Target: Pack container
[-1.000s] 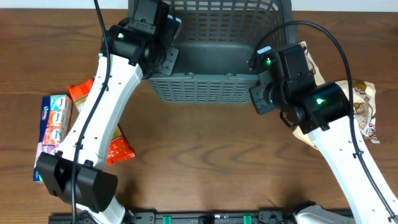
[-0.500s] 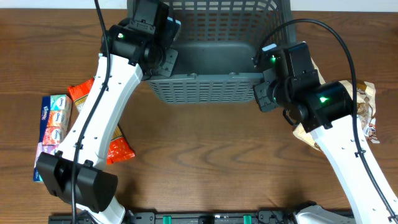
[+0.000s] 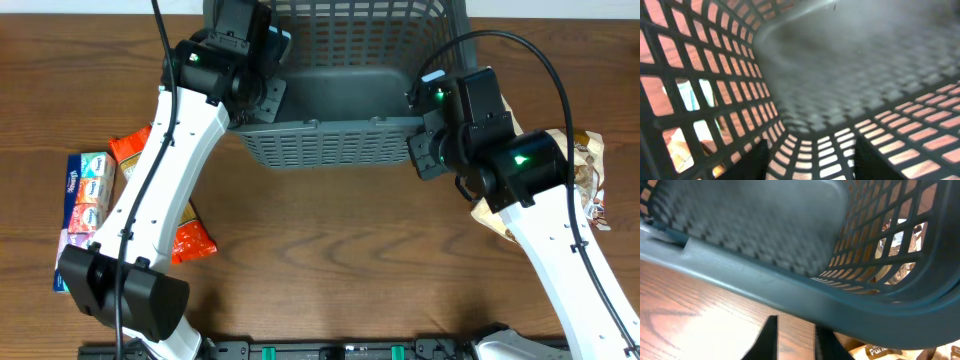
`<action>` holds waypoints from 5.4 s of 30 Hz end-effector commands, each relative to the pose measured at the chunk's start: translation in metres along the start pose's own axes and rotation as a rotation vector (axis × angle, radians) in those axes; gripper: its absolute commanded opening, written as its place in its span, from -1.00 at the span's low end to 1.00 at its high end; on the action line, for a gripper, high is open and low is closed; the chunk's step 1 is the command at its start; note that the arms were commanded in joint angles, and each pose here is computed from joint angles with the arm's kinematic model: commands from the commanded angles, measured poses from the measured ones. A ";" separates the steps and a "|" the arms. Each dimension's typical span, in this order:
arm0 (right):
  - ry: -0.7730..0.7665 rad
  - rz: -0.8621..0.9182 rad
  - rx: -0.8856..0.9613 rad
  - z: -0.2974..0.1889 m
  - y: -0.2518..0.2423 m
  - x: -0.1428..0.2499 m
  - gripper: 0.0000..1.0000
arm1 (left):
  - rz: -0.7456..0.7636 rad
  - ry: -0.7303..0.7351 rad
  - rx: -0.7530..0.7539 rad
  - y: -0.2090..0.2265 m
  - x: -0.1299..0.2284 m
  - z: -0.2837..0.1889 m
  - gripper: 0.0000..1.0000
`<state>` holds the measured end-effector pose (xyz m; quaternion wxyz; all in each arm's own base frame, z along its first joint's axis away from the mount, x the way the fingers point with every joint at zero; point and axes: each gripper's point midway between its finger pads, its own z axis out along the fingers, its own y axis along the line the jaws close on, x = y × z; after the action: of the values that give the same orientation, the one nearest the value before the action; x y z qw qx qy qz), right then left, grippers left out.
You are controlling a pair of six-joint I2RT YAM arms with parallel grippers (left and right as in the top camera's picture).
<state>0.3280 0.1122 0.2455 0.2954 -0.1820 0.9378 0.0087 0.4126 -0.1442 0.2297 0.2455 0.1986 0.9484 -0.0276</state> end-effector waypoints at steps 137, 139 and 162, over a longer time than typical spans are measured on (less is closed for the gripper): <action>0.375 -0.320 -0.121 0.037 -0.176 0.127 0.80 | -0.851 -0.203 -0.534 0.178 0.119 -0.179 1.00; 0.360 -0.296 -0.175 0.046 -0.169 0.127 0.80 | -0.851 -0.212 -0.535 0.178 0.117 -0.180 1.00; 0.506 -0.122 -0.171 0.067 -0.201 0.185 0.86 | -0.858 -0.304 -0.618 0.197 0.105 -0.192 1.00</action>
<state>0.2989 -0.1252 0.0977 0.0270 -0.2747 0.9607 0.0292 0.3199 0.0968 0.3536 0.3878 -0.2868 0.8689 0.1113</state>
